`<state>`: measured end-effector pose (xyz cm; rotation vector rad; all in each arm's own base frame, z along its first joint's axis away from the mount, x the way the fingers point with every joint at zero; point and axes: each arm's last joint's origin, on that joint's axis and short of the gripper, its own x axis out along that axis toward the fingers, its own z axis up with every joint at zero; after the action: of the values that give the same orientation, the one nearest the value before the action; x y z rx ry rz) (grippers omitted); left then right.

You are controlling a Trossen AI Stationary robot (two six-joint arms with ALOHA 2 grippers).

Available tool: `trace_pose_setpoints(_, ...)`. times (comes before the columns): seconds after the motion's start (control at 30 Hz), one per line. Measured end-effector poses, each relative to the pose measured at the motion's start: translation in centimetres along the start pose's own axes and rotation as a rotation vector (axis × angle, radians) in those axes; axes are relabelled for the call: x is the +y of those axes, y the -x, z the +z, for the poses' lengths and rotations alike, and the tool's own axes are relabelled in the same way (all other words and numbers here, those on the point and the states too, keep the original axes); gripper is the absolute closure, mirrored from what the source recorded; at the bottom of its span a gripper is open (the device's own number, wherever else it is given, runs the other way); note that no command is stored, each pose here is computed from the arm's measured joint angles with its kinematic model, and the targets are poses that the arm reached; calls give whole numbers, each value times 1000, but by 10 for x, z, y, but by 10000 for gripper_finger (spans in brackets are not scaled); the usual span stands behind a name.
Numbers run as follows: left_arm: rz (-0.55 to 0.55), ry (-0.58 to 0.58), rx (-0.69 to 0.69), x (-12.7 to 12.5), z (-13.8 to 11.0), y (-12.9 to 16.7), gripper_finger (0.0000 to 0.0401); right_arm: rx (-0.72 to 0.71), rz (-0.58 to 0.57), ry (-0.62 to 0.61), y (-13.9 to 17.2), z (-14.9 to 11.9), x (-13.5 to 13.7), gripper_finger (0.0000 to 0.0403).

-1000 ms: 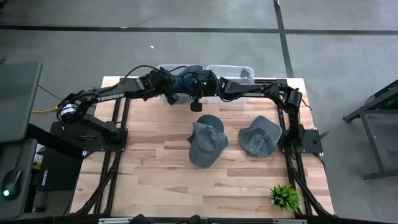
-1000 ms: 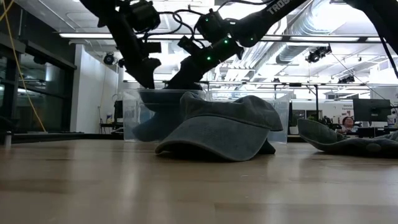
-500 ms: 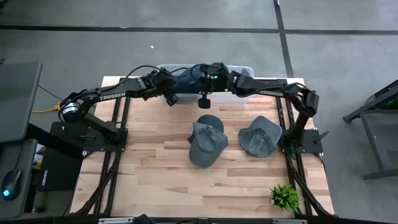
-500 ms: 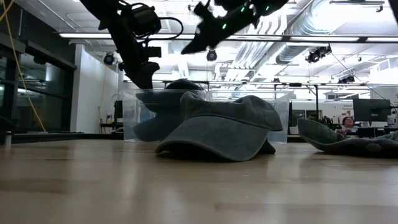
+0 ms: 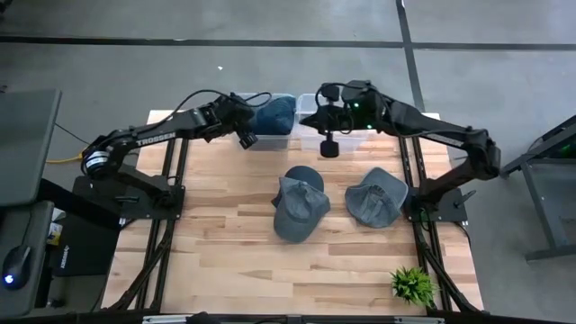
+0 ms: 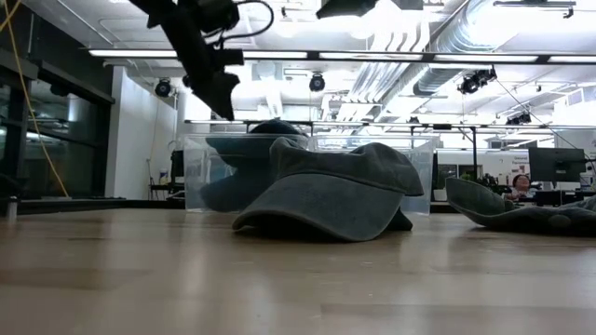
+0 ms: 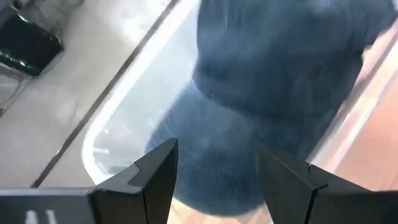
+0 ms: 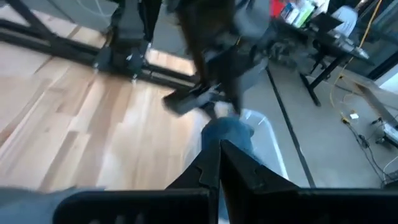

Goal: Pick and place caps into container
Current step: Put the left gray cap into the right transparent container

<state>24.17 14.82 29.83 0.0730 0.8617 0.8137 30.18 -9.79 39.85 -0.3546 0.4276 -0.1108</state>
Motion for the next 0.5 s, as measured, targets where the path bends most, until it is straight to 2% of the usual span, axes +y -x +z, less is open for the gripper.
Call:
trace_pose_setpoints(0.17,-41,6,20,6,8,14,200,145,85,-51,8,-10,13,401)
trace_pose_setpoints(0.33,-181,56,87,6,0,26,200,290,177,-112,3,-31,37,401)
trace_pose_setpoints(0.5,-336,98,145,-8,-6,36,199,425,245,-211,-6,-69,72,402)
